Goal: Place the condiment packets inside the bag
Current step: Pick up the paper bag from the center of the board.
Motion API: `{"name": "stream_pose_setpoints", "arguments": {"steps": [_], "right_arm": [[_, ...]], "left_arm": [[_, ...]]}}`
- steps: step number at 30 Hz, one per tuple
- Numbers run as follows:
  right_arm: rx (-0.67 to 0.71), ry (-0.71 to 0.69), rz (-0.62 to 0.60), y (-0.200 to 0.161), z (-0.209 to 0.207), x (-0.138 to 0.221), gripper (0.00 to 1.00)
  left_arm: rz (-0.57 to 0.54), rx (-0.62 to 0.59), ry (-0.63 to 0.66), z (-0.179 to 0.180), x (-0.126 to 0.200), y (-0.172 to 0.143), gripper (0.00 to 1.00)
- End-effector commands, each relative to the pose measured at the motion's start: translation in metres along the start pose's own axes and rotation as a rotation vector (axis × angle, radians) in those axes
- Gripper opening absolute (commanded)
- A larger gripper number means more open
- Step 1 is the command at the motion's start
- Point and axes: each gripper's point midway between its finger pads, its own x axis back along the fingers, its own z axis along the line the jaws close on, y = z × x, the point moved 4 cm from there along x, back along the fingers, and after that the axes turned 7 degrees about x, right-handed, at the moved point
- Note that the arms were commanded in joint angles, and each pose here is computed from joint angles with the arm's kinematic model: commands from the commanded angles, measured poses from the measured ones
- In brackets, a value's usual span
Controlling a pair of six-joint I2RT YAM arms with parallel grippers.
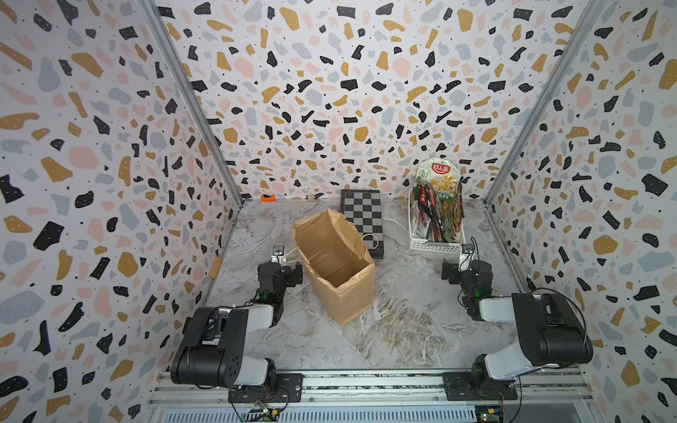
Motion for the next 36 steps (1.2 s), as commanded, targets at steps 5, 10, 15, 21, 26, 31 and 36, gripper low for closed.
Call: {"name": "stream_pose_setpoints", "arguments": {"steps": [5,10,15,21,26,31,36], "right_arm": [[0.003,0.006,0.0,0.002,0.001,-0.001,1.0],[0.003,0.006,-0.001,0.002,0.001,-0.001,1.0],[0.004,0.006,0.0,0.002,0.001,-0.001,1.0],[0.005,0.007,-0.001,0.002,0.001,-0.001,1.0],[-0.023,-0.036,0.044,0.021,-0.01,0.012,1.0],[-0.299,-0.079,0.12,0.046,-0.023,0.039,1.0],[-0.503,0.013,0.276,0.053,-0.011,0.066,0.92]], "left_arm": [[-0.038,-0.006,-0.015,-0.003,0.001,0.011,1.0],[-0.039,-0.006,-0.016,-0.004,0.001,0.011,1.0],[-0.039,-0.004,-0.016,-0.004,0.001,0.011,1.0],[-0.07,0.049,0.074,0.009,0.005,0.017,1.0],[-0.112,0.309,0.475,0.062,0.058,0.048,1.0],[-0.109,0.7,0.65,0.084,0.127,0.079,1.0],[0.053,0.657,0.325,0.043,0.166,0.154,1.0]]}}
